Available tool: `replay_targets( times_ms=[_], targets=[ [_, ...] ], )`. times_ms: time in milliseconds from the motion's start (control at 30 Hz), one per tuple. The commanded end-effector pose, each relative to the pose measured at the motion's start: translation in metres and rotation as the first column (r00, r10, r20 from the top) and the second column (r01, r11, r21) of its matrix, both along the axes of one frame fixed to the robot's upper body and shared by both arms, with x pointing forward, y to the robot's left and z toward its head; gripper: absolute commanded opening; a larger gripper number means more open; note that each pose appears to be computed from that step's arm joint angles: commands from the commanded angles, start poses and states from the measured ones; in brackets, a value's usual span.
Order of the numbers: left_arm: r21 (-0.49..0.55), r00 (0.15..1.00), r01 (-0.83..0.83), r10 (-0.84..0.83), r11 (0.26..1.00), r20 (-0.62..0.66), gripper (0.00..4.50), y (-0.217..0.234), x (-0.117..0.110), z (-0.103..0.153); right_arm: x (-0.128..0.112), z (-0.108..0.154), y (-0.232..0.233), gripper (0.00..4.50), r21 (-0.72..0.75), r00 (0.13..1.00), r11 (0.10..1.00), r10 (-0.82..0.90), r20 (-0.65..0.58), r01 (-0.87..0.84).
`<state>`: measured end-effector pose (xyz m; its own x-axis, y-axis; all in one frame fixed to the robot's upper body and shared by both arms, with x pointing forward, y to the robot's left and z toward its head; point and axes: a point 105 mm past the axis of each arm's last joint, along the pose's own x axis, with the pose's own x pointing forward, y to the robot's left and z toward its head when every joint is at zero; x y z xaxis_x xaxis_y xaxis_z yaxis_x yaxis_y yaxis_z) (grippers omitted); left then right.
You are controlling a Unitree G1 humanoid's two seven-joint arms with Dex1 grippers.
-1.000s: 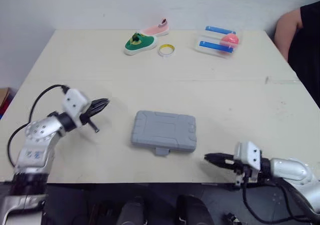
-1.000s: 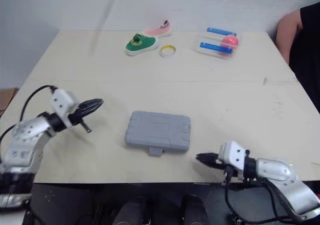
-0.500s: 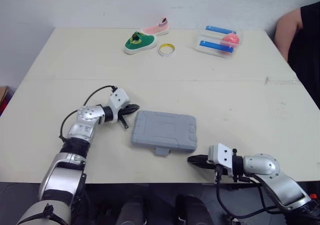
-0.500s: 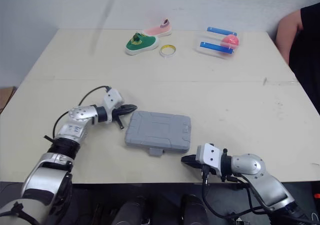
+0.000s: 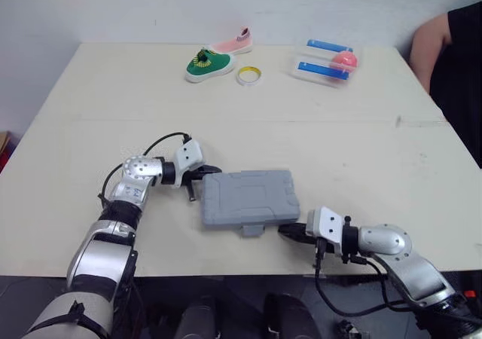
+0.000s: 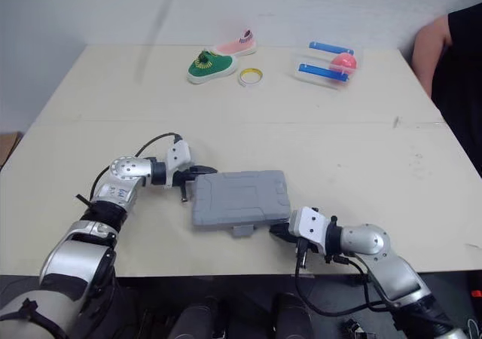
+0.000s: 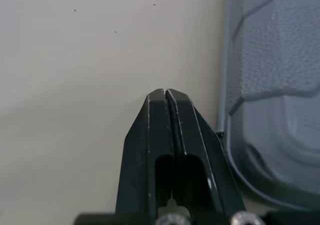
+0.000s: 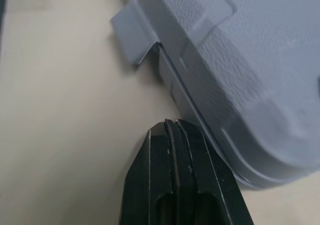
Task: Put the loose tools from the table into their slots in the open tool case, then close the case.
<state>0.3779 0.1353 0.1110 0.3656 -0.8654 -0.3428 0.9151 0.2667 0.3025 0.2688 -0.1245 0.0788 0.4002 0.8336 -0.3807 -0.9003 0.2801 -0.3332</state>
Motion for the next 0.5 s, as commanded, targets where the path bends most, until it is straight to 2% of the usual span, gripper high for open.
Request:
replay_targets(
  times_ms=[33, 200, 300, 500],
  targets=[
    [-0.037, 0.997, 0.074, -0.073, 0.997, 0.012, 0.00, 0.000, -0.018, 0.008, 0.022, -0.008, -0.023, 0.04, -0.076, 0.995, 0.992, -0.104, 0.005, 0.104],
    [-0.030, 0.997, 0.078, -0.079, 0.997, -0.020, 0.00, 0.002, -0.046, -0.002, 0.042, -0.003, -0.017, 0.04, -0.101, 0.996, 0.991, -0.078, 0.053, 0.083],
    [-0.065, 0.999, 0.024, -0.026, 0.998, -0.034, 0.00, 0.001, -0.058, -0.008, 0.055, 0.002, -0.012, 0.04, -0.090, 0.994, 0.992, -0.079, 0.072, 0.085],
    [-0.128, 0.987, -0.161, 0.161, 0.979, -0.010, 0.00, 0.008, -0.057, -0.004, 0.065, 0.006, -0.017, 0.04, -0.085, 0.992, 0.991, -0.095, 0.082, 0.102]
  ],
)
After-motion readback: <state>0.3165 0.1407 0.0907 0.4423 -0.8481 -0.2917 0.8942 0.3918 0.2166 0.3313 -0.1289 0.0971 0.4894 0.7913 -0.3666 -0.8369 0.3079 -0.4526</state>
